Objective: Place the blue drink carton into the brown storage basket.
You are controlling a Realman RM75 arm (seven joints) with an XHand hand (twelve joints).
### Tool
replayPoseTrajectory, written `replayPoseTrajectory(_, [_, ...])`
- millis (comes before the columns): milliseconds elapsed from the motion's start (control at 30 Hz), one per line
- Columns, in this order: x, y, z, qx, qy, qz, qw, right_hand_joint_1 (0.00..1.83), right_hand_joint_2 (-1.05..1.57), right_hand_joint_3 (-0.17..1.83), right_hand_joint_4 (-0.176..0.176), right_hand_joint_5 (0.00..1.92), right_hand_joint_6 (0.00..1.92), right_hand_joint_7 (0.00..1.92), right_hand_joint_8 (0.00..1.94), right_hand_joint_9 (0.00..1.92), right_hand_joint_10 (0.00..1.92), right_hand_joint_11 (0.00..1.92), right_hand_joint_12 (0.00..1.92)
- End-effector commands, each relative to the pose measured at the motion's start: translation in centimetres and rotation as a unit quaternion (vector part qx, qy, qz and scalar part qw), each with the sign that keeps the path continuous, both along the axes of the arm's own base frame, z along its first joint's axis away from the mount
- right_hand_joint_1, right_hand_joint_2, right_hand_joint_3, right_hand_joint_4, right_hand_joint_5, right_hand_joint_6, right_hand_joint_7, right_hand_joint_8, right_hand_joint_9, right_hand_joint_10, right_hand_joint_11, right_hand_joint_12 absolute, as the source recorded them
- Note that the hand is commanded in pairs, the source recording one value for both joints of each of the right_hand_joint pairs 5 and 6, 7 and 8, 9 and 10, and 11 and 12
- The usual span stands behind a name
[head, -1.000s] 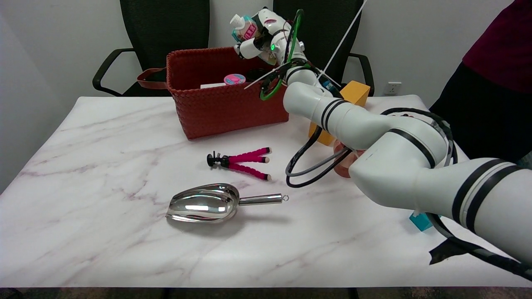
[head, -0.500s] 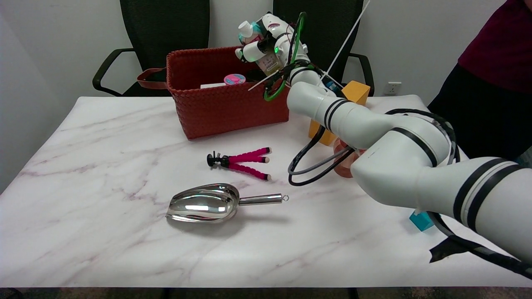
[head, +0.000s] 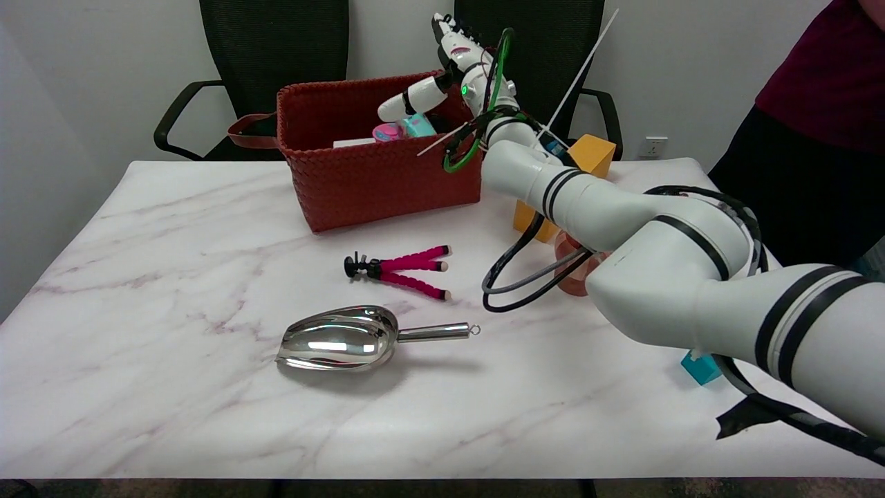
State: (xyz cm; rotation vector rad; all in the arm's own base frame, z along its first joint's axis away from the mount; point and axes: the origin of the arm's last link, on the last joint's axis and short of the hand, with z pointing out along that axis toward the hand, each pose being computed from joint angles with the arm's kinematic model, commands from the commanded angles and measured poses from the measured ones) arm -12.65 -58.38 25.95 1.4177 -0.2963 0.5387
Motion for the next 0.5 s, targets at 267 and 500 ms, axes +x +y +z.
replayPoseTrajectory(267, [0.3, 0.5, 0.9, -0.011, -0.025, 0.031, 0.999, 0.87, 0.19, 0.08, 0.000, 0.00, 0.00, 0.00, 0.00, 0.00, 0.00, 0.00, 0.00])
replayPoseTrajectory(500, [1.1, 3.0, 3.5, -0.051, -0.019, 0.138, 0.989, 0.92, 0.22, 0.04, 0.000, 0.00, 0.00, 0.00, 0.00, 0.00, 0.00, 0.00, 0.00])
